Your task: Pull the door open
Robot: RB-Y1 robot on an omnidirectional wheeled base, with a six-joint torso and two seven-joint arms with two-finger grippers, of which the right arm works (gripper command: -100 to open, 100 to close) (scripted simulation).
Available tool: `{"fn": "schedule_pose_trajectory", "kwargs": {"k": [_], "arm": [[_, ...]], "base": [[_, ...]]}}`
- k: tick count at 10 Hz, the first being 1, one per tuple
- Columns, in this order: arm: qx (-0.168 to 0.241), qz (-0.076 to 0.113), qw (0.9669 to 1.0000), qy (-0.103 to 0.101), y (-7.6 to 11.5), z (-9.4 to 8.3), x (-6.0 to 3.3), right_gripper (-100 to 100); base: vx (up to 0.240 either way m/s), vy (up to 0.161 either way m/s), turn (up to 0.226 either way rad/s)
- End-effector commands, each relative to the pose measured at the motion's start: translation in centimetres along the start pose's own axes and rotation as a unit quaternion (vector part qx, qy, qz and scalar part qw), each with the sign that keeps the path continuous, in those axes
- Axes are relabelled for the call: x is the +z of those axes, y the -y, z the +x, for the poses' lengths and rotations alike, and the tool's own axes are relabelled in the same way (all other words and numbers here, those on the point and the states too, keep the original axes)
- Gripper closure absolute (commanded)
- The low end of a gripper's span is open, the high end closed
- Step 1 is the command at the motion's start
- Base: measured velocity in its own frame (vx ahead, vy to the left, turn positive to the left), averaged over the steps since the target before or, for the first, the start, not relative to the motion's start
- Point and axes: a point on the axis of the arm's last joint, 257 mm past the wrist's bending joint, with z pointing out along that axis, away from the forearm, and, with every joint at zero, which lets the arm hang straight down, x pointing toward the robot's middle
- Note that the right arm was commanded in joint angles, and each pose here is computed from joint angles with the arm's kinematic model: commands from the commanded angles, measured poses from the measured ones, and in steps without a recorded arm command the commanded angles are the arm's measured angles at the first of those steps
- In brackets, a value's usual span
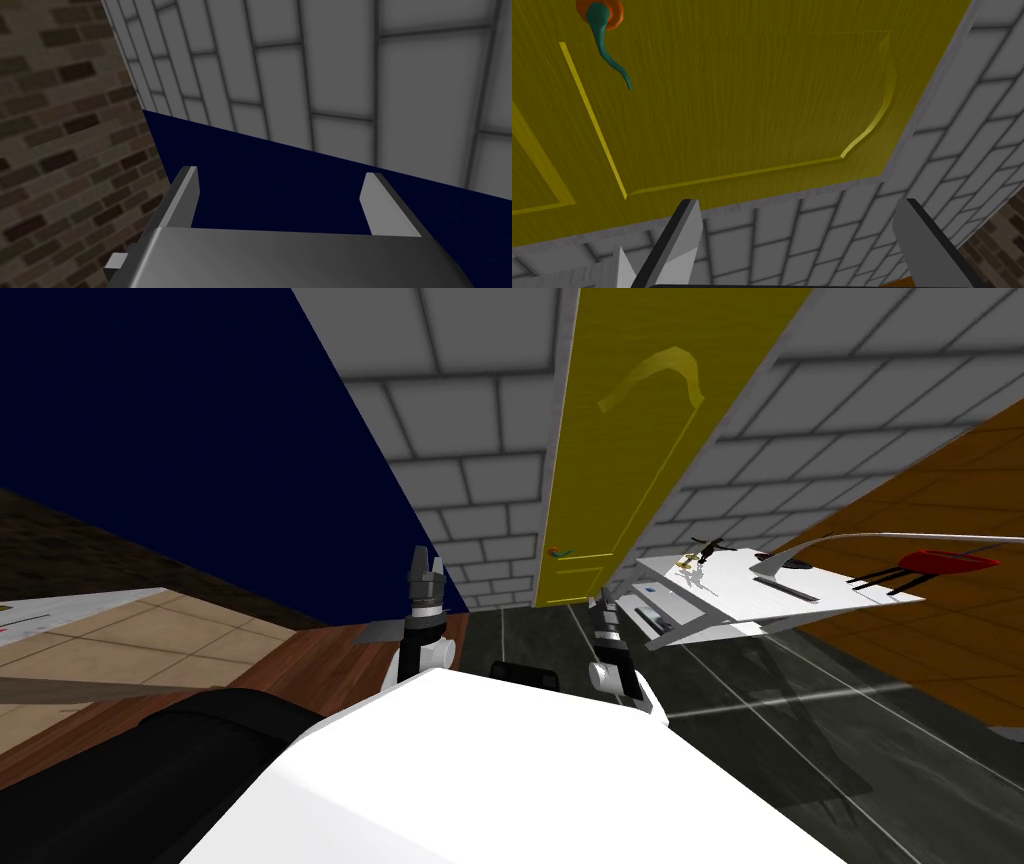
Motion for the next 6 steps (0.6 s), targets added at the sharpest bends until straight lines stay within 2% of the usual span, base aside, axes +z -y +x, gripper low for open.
{"fn": "schedule_pose_trajectory", "kwargs": {"k": [1,6], "arm": [[0.001,0.008,1.0000,-0.005,1.3,0.0,-0.09,-100],[0.002,0.034,0.9993,-0.017,4.6,-0.2,-0.28,-100]], "base": [[0.100,0.000,0.052],[0.097,-0.005,0.055]]}}
